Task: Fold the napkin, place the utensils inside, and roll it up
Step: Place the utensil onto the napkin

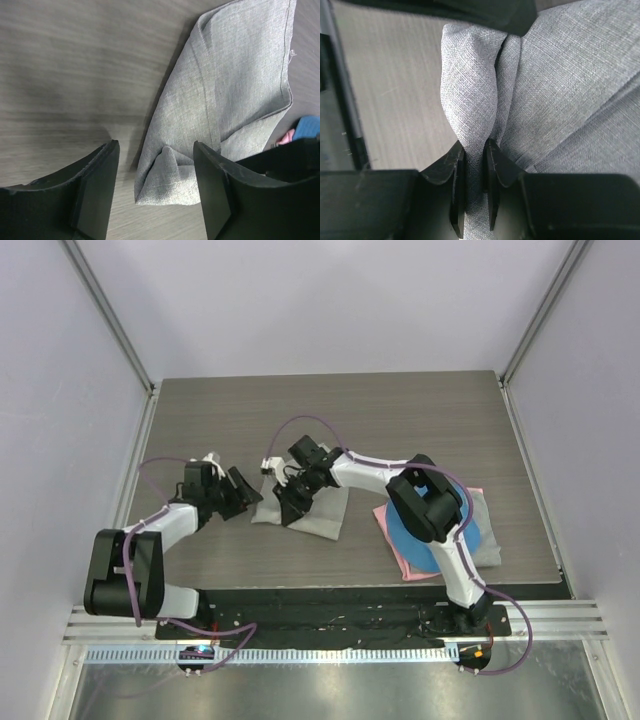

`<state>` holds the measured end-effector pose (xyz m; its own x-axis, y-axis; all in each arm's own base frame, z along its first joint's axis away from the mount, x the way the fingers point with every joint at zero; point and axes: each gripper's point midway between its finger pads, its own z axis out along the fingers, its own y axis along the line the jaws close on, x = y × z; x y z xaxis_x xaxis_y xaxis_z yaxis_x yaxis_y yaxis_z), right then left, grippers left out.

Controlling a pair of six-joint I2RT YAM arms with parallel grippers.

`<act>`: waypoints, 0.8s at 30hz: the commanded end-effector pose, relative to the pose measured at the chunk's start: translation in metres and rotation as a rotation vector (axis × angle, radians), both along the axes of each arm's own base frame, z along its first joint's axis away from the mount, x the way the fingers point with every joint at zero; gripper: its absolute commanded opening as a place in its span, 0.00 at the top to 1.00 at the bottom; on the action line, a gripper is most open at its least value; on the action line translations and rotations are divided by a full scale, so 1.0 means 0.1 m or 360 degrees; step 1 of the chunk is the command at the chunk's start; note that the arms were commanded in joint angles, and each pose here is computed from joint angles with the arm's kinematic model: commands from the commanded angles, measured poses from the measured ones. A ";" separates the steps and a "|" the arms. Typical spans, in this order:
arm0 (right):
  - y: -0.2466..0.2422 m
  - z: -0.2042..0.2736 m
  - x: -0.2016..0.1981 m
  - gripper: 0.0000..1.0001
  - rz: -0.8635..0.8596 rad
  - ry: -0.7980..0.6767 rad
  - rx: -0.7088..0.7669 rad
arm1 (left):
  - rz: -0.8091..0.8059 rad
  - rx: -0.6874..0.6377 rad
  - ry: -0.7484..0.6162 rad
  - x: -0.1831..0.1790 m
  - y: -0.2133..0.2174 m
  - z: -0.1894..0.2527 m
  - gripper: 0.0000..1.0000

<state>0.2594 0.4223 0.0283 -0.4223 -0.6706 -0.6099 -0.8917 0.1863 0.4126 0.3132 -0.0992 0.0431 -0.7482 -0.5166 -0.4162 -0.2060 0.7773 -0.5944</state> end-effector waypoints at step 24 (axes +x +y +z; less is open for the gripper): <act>-0.02 0.45 0.25 0.51 -0.0195 0.0068 0.0015 | -0.0079 -0.0318 0.0124 -0.17 -0.29 -0.25 0.87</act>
<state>0.2562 0.4220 0.0335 -0.5846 -0.6452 -0.4919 -0.7531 0.2061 0.6248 0.2978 -0.1290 0.0223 -0.7797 -0.5699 -0.2593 -0.2173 0.6347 -0.7416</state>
